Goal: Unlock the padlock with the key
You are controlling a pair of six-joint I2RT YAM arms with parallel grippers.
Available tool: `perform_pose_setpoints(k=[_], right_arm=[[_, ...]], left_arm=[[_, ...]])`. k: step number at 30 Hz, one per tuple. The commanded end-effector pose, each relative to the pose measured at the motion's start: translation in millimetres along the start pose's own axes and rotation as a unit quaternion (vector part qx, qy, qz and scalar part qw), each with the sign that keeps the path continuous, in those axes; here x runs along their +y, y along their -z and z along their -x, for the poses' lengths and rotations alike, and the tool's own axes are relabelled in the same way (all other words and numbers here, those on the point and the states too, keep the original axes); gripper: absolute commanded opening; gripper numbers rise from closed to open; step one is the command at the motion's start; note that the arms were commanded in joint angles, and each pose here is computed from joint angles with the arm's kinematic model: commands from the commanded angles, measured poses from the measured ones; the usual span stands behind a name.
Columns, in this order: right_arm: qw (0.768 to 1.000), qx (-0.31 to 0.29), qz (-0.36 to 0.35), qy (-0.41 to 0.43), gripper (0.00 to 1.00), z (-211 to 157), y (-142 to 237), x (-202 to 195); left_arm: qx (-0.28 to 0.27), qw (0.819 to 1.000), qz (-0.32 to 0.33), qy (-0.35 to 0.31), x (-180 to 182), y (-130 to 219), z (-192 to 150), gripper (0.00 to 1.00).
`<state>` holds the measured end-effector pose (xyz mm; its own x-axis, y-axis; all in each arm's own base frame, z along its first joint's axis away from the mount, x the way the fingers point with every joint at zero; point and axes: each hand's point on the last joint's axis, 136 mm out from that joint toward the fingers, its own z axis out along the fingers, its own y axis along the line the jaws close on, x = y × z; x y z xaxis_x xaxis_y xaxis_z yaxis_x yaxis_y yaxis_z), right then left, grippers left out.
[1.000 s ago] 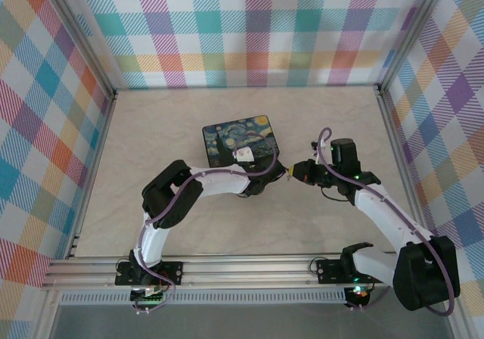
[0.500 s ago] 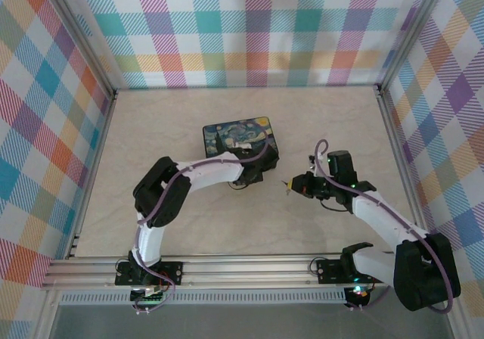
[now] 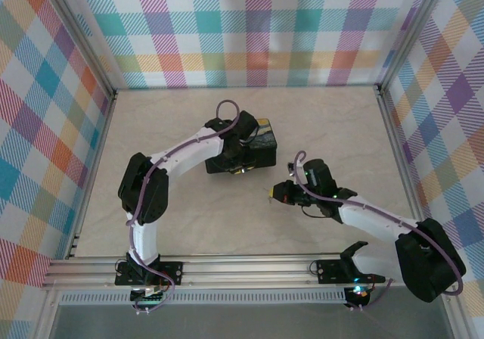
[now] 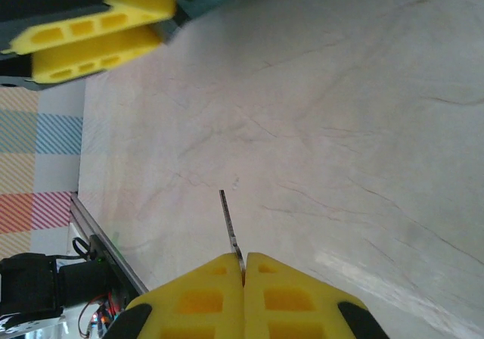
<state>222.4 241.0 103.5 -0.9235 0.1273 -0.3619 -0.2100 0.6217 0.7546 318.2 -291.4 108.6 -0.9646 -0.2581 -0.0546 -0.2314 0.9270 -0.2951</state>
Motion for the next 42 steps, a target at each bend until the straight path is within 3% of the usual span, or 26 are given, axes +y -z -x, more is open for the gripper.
perform_pose_setpoints(k=[1,16,26,42], right_arm=[[0.997,-0.065,0.024,0.023,0.00,27.4,-3.1,25.2],[0.990,-0.127,0.053,0.019,0.00,42.5,-12.0,32.7],[0.991,-0.123,0.050,0.025,0.00,25.3,-10.5,16.2],[0.982,-0.144,0.102,0.070,0.00,38.2,-16.8,41.3]], left_arm=[[0.063,0.995,-0.061,0.036,-19.3,30.1,-17.3,0.07],[0.115,0.982,-0.114,0.102,-35.3,46.1,-19.4,0.05],[0.111,0.979,-0.124,0.117,-34.1,51.9,-14.9,0.05],[0.115,0.976,-0.134,0.128,-33.2,50.6,-14.0,0.05]])
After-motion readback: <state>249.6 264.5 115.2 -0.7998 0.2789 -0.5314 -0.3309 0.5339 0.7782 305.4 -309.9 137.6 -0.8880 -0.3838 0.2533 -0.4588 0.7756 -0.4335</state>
